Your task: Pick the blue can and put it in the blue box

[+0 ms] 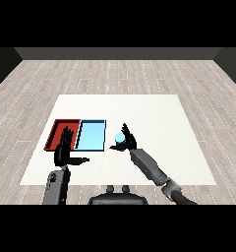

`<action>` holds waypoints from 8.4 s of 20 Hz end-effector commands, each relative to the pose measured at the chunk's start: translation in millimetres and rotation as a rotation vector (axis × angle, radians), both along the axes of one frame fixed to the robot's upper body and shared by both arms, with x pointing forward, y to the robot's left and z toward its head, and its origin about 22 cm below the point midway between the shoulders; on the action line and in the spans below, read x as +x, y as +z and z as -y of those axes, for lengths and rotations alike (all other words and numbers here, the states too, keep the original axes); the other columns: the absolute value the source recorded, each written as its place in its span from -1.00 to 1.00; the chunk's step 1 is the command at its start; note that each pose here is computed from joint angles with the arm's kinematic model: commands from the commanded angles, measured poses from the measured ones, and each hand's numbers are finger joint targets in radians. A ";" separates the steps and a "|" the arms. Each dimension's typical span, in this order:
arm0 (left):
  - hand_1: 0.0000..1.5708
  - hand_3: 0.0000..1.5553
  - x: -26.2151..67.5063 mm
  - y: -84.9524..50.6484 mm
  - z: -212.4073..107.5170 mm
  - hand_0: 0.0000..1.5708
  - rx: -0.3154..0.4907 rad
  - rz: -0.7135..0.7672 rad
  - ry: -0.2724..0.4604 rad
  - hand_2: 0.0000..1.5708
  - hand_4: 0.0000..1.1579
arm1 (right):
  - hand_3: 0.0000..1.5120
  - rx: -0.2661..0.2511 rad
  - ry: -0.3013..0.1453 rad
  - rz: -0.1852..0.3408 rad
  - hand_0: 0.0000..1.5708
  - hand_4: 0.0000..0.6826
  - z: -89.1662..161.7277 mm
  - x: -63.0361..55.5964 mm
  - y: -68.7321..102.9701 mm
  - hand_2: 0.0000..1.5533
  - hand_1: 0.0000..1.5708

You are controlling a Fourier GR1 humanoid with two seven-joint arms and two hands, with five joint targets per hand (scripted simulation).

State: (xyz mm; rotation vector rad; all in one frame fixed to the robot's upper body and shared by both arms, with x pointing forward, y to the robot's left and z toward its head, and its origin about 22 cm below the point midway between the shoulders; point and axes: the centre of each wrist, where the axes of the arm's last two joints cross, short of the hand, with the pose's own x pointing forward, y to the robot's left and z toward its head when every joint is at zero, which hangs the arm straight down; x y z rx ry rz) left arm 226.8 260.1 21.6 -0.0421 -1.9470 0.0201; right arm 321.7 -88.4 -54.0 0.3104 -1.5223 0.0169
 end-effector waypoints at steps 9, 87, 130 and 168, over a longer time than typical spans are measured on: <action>-1.00 -1.00 1.9 -10.9 -1.1 -1.00 -0.028 -0.003 0.008 -1.00 -1.00 | -1.00 -0.044 -0.011 -0.032 -1.00 -1.00 -9.2 2.6 -12.4 -1.00 -1.00; -1.00 -1.00 54.8 -20.3 156.4 -1.00 0.067 -0.179 -0.233 -1.00 -1.00 | 0.83 -0.389 -0.033 0.406 0.88 0.75 4.9 -6.2 162.1 0.87 0.88; 1.00 0.91 68.9 -9.3 192.4 1.00 0.014 -0.183 -0.133 0.99 0.98 | 0.81 -0.281 0.036 0.367 0.90 0.62 2.0 -21.1 173.7 0.86 0.90; 1.00 0.92 118.6 -21.5 61.5 1.00 0.292 -0.330 0.197 1.00 0.94 | -1.00 -0.095 -0.152 0.263 -1.00 -1.00 80.7 -35.9 100.9 -1.00 -1.00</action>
